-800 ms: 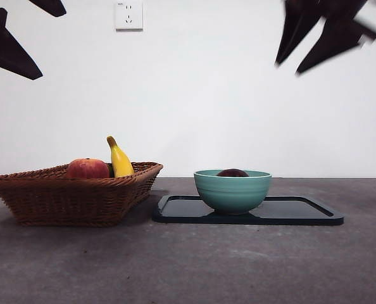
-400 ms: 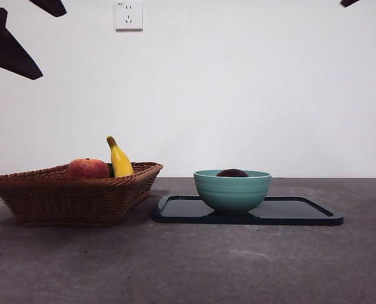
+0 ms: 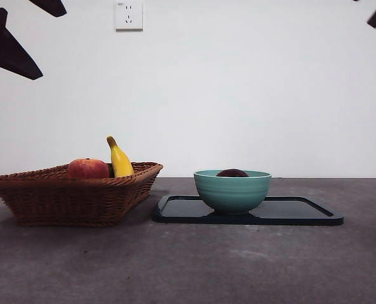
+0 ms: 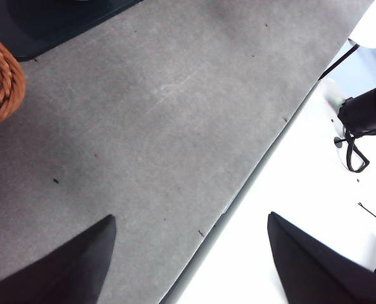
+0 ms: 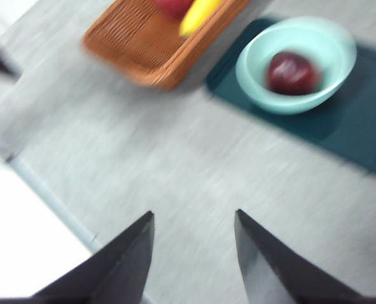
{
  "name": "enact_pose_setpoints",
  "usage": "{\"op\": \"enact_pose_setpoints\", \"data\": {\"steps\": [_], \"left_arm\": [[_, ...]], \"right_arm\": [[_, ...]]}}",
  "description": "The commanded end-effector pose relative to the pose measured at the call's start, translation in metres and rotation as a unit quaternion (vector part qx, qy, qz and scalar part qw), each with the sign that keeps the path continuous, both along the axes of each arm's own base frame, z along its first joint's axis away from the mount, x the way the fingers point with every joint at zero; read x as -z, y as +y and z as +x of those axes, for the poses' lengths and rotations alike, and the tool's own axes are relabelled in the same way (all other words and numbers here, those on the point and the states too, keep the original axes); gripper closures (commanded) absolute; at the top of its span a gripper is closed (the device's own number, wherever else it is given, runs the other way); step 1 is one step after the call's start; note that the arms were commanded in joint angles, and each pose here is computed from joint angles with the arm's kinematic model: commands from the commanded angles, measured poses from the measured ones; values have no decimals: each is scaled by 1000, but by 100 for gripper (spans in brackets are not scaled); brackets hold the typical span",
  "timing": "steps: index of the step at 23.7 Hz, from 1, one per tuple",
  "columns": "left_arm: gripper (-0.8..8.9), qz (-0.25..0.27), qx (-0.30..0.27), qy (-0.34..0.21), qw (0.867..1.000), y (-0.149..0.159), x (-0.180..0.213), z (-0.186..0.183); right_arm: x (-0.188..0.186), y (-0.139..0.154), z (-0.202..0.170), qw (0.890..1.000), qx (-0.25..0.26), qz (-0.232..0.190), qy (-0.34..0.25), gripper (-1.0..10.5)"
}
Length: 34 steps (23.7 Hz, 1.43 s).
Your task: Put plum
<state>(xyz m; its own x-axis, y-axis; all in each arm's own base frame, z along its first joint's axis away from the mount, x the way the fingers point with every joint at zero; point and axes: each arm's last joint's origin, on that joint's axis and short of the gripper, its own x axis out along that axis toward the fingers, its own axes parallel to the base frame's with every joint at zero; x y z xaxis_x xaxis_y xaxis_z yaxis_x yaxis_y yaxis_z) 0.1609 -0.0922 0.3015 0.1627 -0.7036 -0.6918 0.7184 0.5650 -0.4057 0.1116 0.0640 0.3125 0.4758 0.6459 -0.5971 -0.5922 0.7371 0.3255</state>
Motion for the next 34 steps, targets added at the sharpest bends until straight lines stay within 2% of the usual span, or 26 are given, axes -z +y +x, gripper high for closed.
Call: {"op": "enact_pose_setpoints", "data": {"steps": [1,22,34], "left_arm": [[440,-4,8,-9,1000,-1,-3,1],[440,-8,4,-10,1000,-2,-4,2],[434,-64,-84,-76,992,-28,-23,25]], "right_arm": [[5,1,-2,1000,-12,2,0,743],[8,1,-3,1000,-12,1,1,743],[8,1,-3,1000,-12,1,1,743]]}}
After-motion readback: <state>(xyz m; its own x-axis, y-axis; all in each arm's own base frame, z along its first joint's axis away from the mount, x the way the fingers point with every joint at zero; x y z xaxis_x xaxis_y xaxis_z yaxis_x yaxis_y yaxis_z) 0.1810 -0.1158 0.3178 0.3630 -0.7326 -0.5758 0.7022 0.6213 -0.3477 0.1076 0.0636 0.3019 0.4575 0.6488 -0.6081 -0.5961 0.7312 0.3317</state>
